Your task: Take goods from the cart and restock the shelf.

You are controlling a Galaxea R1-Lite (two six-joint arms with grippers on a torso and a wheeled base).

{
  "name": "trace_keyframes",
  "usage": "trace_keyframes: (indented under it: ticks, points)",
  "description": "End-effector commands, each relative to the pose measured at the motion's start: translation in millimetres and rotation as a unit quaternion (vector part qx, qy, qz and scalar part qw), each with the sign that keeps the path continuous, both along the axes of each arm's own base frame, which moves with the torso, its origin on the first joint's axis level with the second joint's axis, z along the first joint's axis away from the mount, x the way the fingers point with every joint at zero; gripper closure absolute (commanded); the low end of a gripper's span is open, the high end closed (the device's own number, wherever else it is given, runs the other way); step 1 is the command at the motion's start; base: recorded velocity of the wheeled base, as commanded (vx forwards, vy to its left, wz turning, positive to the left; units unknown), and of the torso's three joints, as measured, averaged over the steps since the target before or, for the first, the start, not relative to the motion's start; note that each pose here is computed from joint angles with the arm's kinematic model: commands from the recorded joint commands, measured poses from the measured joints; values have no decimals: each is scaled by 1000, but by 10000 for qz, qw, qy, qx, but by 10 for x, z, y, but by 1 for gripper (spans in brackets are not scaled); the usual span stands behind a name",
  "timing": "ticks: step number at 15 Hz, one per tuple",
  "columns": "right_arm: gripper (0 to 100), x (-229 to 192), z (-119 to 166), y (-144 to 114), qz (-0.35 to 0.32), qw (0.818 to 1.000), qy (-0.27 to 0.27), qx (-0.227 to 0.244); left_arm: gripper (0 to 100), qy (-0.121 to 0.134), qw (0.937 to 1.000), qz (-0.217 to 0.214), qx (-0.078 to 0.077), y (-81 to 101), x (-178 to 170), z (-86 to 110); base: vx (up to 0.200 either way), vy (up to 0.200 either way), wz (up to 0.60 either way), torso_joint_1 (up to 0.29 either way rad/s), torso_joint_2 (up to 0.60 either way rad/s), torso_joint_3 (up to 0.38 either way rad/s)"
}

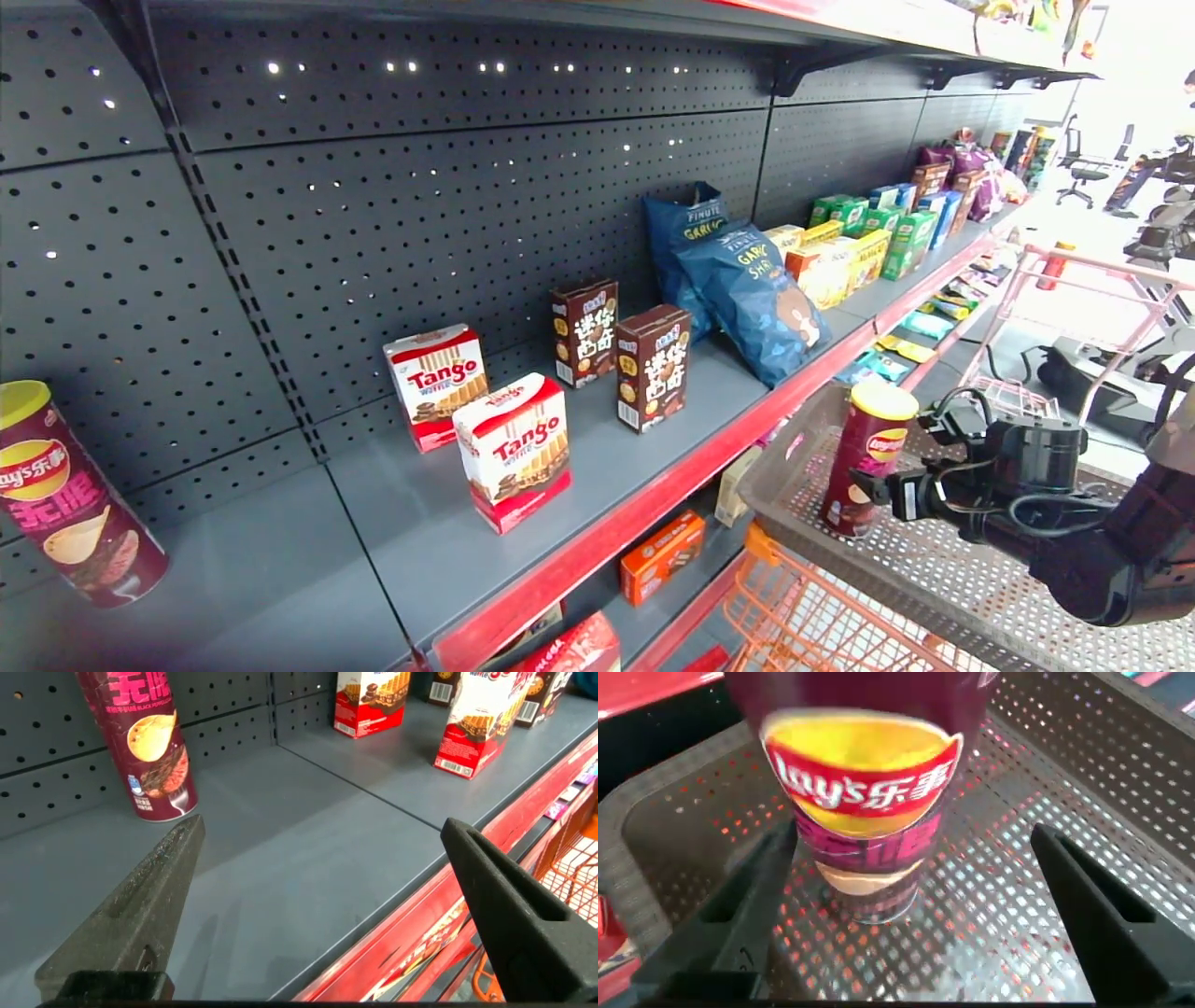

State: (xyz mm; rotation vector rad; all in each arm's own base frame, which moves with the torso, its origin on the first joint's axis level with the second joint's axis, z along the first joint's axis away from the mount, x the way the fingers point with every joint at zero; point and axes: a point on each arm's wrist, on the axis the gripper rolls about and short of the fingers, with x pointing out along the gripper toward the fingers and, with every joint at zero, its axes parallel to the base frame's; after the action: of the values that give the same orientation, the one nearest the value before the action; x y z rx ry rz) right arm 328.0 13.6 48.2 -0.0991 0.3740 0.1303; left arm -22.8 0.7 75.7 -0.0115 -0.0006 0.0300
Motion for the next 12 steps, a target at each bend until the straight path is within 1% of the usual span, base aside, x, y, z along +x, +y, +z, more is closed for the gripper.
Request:
trace_keyframes:
  ticks: [1,6,8,9,12]
  points:
    - [0,74,-140,-2,75,9999,63,28,0,2,10000,3,-4,0,0,-2,0,0,0,0,0,0]
    - [0,198,-298,9,115,9999,-53,35,0,-6,10000,3,-4,0,-1,2,0,0,0,0,0,0]
    - [0,220,-316,-1,99,9999,-76,36,0,-6,10000,3,-4,0,-1,2,0,0,0,0,0,0]
    - [0,287,-331,-1,255,9995,-155,127,0,2,10000,3,-4,0,0,-2,0,0,0,0,0,0]
    - [0,394,-346,5,311,9990,-257,180,0,-6,10000,3,-4,0,-1,2,0,0,0,0,0,0]
